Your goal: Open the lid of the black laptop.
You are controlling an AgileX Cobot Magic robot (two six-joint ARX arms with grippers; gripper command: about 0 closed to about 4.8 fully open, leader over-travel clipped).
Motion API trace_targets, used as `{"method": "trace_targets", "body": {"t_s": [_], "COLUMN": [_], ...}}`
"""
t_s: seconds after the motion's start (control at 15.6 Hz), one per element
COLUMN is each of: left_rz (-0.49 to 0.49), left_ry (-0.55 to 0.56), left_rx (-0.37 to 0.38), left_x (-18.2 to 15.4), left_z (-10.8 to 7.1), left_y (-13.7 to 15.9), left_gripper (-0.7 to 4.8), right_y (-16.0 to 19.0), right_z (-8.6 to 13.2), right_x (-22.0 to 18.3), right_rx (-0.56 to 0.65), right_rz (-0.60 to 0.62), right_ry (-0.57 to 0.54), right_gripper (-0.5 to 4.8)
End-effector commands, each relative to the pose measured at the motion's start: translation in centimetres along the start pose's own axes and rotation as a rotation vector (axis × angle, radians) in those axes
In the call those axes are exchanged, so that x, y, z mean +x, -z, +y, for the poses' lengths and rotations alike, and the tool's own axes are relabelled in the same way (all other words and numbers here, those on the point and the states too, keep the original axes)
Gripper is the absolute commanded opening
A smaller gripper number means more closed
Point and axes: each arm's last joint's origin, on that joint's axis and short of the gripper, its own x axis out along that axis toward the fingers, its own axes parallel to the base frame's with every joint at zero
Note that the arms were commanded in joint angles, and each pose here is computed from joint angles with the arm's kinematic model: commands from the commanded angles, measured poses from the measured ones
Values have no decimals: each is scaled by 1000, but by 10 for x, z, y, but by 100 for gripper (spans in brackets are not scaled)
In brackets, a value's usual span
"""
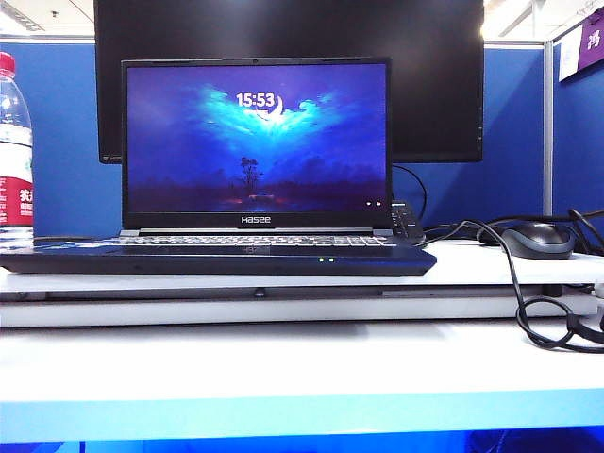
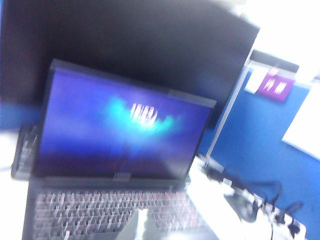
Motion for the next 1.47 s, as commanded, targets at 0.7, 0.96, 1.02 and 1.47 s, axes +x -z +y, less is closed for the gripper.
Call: {"method": "trace_targets", "body": {"t_s": [0.7,0.96,1.02,1.47], "left_rz": [16,82,78,-8], "left_ry": [-173,-243,-244,-393], "left_rx": [173,177,186,201], "left_x": [-16,1,6,16], "left_z": [8,33,40,69], "left_y": [14,57,71,119], "left_gripper": [-4,-4,-4,-4], "right_y": [8,9,9,8], "right_z": [0,-1,-1,0], "right_x": [-36,-37,-37,-37], "right_rx": [4,4,4,4], "right_rz": [15,18,18,16], "right_ry": [3,4,3,3], "right_gripper": [0,-1,-1,0]}}
